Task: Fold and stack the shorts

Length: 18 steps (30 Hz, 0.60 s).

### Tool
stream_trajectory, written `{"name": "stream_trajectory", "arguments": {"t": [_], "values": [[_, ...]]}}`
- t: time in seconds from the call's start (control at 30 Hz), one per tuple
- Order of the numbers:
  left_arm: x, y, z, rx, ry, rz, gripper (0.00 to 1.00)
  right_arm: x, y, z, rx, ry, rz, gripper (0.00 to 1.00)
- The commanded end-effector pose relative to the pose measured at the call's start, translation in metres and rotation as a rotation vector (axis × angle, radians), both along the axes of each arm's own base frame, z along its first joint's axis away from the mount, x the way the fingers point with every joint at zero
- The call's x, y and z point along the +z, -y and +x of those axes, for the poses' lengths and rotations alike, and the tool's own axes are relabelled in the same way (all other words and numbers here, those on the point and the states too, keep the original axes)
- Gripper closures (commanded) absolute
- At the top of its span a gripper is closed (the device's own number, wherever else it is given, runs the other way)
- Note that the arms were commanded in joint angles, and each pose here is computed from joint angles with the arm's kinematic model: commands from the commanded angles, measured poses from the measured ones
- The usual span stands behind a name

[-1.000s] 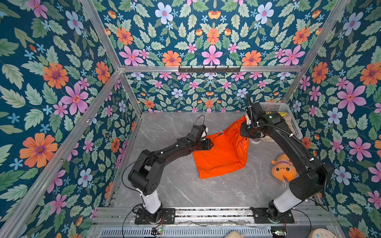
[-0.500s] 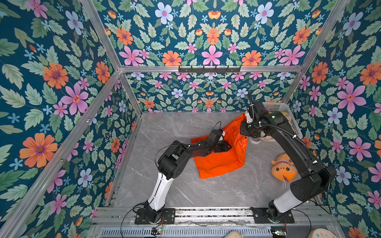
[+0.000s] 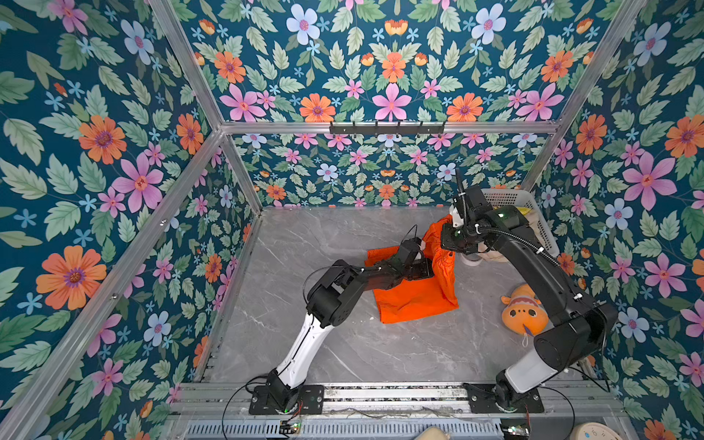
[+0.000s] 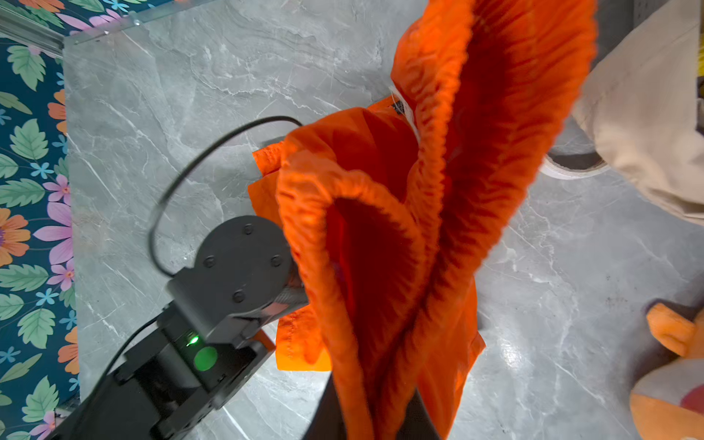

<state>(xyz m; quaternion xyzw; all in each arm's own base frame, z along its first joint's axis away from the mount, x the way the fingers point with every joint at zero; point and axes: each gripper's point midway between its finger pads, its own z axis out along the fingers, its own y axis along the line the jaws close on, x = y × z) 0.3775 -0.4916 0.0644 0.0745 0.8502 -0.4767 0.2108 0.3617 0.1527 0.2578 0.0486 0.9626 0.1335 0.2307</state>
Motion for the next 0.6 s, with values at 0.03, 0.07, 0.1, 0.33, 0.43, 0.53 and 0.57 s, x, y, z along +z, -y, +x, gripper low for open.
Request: {"name": "stream_trajectory", "arguments": {"t": [0.03,0.07,0.1,0.33,0.43,0.53,0.57], "values": [[0.032,-0.032,0.003,0.052,0.045,0.0,0.61,-0.006,-0.002,0.006,0.017,0.01,-0.034,0.91],[0.035,-0.046,0.002,0.071,0.045,0.019,0.61,-0.008,-0.003,0.006,0.021,0.009,-0.046,0.91],[0.04,-0.063,0.001,0.09,0.047,0.039,0.61,-0.012,-0.004,0.006,0.029,0.004,-0.06,0.91],[0.042,-0.18,-0.02,0.212,-0.006,0.197,0.59,-0.033,-0.012,0.008,0.075,-0.039,-0.128,0.92],[0.033,-0.209,-0.031,0.249,-0.039,0.213,0.59,-0.037,-0.014,0.009,0.083,-0.039,-0.131,0.92],[0.016,-0.218,-0.045,0.238,-0.092,0.229,0.58,-0.037,-0.02,0.01,0.092,-0.037,-0.126,0.92],[0.012,-0.219,-0.048,0.235,-0.103,0.228,0.58,-0.038,-0.02,0.01,0.094,-0.039,-0.13,0.92]]}}
